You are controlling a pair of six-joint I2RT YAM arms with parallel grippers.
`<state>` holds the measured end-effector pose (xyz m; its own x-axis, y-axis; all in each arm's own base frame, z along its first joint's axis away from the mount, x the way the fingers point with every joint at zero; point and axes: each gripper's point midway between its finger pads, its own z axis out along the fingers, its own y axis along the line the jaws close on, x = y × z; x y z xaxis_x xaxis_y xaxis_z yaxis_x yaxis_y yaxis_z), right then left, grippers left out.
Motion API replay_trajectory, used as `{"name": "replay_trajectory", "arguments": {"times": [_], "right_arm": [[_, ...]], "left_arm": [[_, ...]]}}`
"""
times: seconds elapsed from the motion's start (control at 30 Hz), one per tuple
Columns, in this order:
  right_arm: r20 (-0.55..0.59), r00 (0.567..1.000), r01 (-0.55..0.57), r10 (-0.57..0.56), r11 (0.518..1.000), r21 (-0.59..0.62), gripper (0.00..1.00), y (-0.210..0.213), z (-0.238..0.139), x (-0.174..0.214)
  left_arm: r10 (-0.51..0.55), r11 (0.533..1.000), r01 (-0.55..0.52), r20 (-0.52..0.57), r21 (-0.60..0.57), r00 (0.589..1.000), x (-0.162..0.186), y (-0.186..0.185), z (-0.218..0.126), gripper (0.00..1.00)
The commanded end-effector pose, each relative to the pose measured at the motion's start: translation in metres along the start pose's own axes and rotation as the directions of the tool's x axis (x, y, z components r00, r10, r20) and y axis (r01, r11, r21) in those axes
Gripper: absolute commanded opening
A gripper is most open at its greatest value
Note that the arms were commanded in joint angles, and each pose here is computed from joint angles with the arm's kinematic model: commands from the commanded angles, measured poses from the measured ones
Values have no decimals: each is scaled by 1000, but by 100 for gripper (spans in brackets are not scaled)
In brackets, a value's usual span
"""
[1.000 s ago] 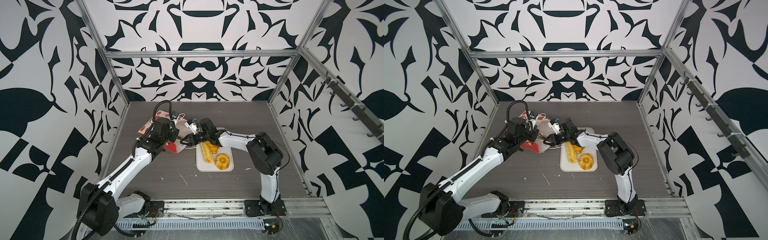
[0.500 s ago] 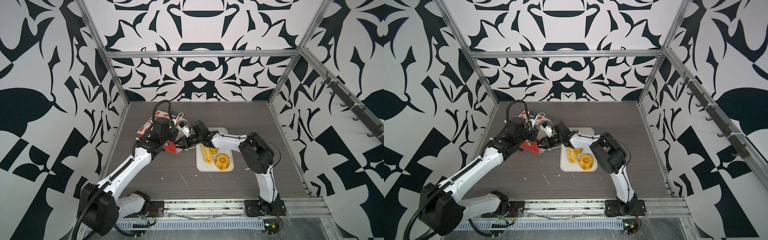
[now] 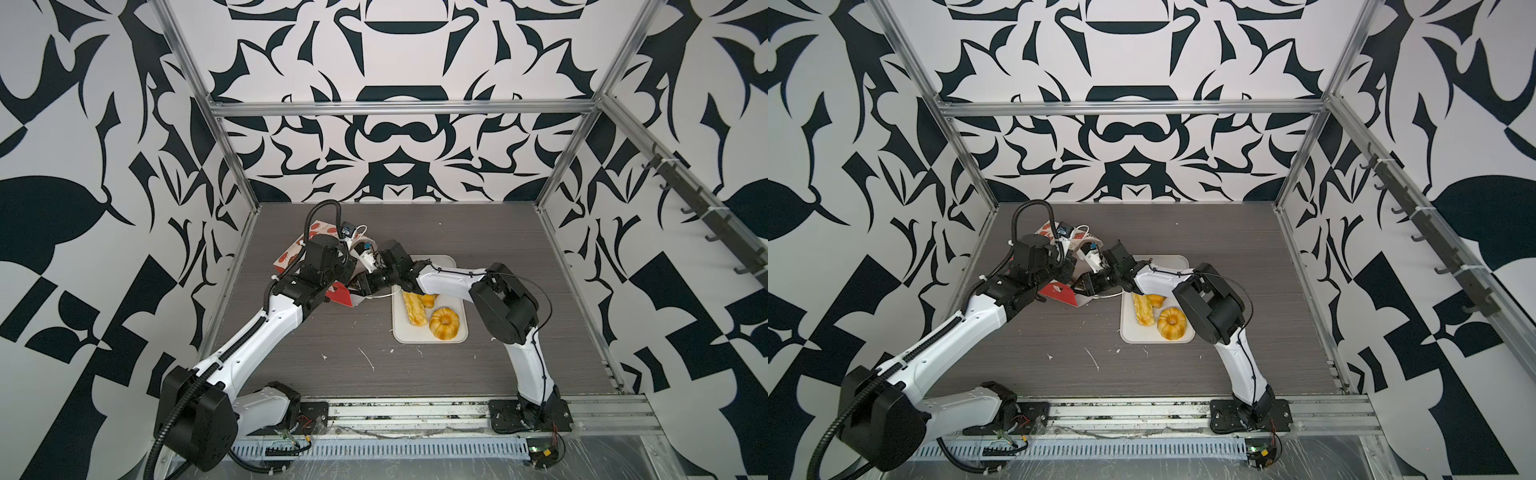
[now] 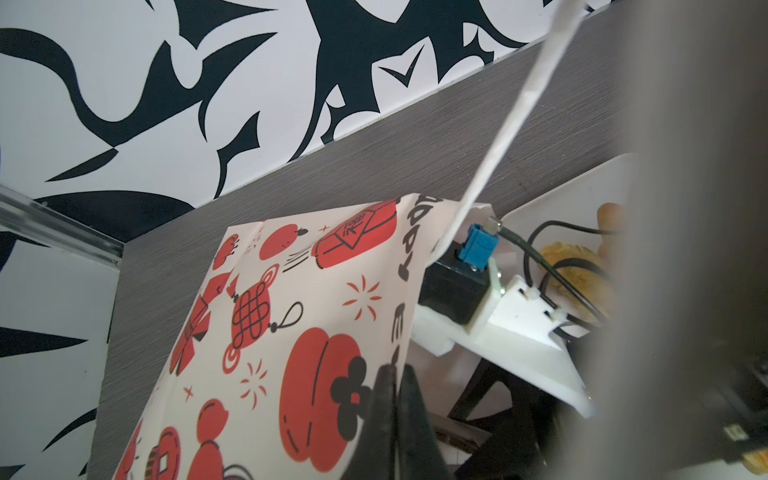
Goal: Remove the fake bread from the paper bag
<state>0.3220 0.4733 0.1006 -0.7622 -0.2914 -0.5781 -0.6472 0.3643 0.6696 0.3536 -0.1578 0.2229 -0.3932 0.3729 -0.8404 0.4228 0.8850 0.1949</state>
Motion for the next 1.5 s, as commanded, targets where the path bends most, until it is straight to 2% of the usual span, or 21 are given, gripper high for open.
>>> {"name": "replay_trajectory", "arguments": {"times": [0.0,0.1,0.27,0.4,0.47,0.53,0.8,1.03,1.47], "right_arm": [[49,997,62,-61,998,-24,38,21,-3,-25],[39,998,47,-46,999,-23,37,16,1,-22],[48,998,40,-38,998,-44,29,19,3,-24],[55,998,46,-43,998,-49,15,21,1,-25],[61,997,50,-47,998,-48,4,23,-1,-27],[67,996,54,-50,997,-50,0,26,-4,-28],[105,993,54,-52,998,-16,0,24,-28,-29],[91,995,31,-33,999,15,0,15,-51,-20],[123,992,35,-35,999,-2,0,28,-81,-26]], "left_arm": [[-21,999,20,19,25,1000,-6,-4,-4,0],[-21,999,21,21,24,1000,-7,-4,-4,0],[-23,999,22,22,27,999,-7,-4,-4,0],[-22,999,21,18,26,1000,-5,-4,-4,0],[-22,1000,21,17,22,1000,-4,-3,-5,0],[-24,999,24,12,21,1000,-2,-3,-6,0],[-28,999,28,-4,17,1000,5,-3,-10,0],[-28,1000,28,-5,4,1000,4,0,-11,0],[-23,1000,23,-19,0,1000,7,-1,-3,0]]}}
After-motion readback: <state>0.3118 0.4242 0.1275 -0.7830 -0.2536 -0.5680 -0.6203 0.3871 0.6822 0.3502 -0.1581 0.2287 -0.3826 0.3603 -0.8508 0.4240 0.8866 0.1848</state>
